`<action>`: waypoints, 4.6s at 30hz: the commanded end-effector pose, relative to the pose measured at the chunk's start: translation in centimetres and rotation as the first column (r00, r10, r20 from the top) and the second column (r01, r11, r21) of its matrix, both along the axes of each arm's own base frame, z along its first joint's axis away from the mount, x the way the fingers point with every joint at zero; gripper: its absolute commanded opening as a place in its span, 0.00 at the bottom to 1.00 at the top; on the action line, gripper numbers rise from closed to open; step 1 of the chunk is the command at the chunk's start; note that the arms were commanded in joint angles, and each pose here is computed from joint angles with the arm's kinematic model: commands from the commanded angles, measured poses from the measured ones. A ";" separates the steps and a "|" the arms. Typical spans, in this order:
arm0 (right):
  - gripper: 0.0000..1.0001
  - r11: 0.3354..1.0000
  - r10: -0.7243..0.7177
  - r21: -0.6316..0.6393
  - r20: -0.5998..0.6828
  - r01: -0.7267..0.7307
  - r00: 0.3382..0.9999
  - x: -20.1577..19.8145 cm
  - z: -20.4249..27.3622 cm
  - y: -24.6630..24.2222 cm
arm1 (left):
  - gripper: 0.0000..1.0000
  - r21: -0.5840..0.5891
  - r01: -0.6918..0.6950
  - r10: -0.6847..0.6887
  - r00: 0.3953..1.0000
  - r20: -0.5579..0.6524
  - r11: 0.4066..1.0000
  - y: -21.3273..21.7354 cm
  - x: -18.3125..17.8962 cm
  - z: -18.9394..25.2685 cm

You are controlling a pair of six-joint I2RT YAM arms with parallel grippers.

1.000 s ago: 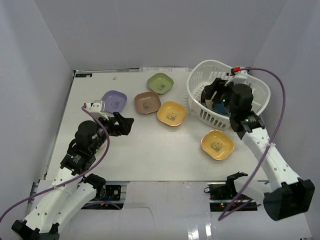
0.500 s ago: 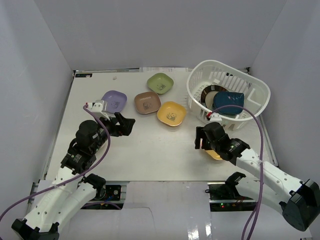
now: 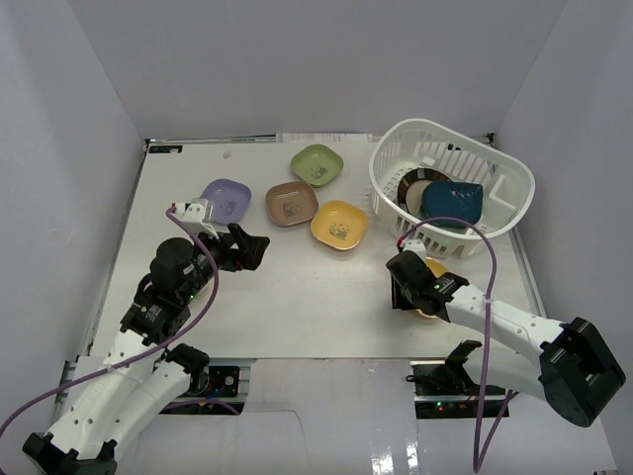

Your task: Place the plates into the plastic bin on the countertop

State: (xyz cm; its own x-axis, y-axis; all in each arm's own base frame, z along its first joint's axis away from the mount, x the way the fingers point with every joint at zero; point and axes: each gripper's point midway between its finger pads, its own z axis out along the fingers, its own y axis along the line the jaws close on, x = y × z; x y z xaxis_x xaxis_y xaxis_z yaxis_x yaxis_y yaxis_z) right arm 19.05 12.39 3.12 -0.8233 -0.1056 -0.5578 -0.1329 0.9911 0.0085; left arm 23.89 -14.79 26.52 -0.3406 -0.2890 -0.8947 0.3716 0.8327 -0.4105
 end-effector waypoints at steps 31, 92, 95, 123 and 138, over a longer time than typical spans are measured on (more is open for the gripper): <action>0.08 0.988 0.037 -0.144 0.544 0.049 0.839 25.0 25.1 -3.7 | 0.98 -0.008 0.040 -0.040 0.999 0.031 0.999 -0.3 -0.9 0.7; 0.54 0.702 0.711 -0.088 0.124 -0.707 0.692 15.3 4.1 20.7 | 0.98 0.047 -0.072 0.074 0.997 -0.037 0.996 1.4 0.9 -1.1; 0.54 0.749 0.660 -0.098 0.199 -0.655 0.725 15.9 7.3 20.1 | 0.98 0.046 -0.072 0.074 0.997 -0.036 0.996 1.4 0.9 -1.0; 0.09 0.590 0.801 -0.033 0.155 -0.807 0.579 10.0 4.9 23.1 | 0.98 0.028 -0.141 0.141 0.990 0.016 0.990 2.9 0.8 0.9; 0.08 0.922 0.383 -0.275 0.564 -0.271 0.731 18.0 26.6 9.6 | 0.98 0.008 -0.083 0.083 0.996 0.029 0.996 2.1 -0.1 1.2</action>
State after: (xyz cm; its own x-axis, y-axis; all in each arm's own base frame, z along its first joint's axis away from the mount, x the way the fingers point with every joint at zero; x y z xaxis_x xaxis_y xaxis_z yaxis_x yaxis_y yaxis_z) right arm 32.55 29.74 29.15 -0.1316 -0.4339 -0.8913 -0.6357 0.7268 -0.2599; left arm 24.25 -12.46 26.24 -0.3137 -0.2982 -0.9015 0.2772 0.8793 -0.3874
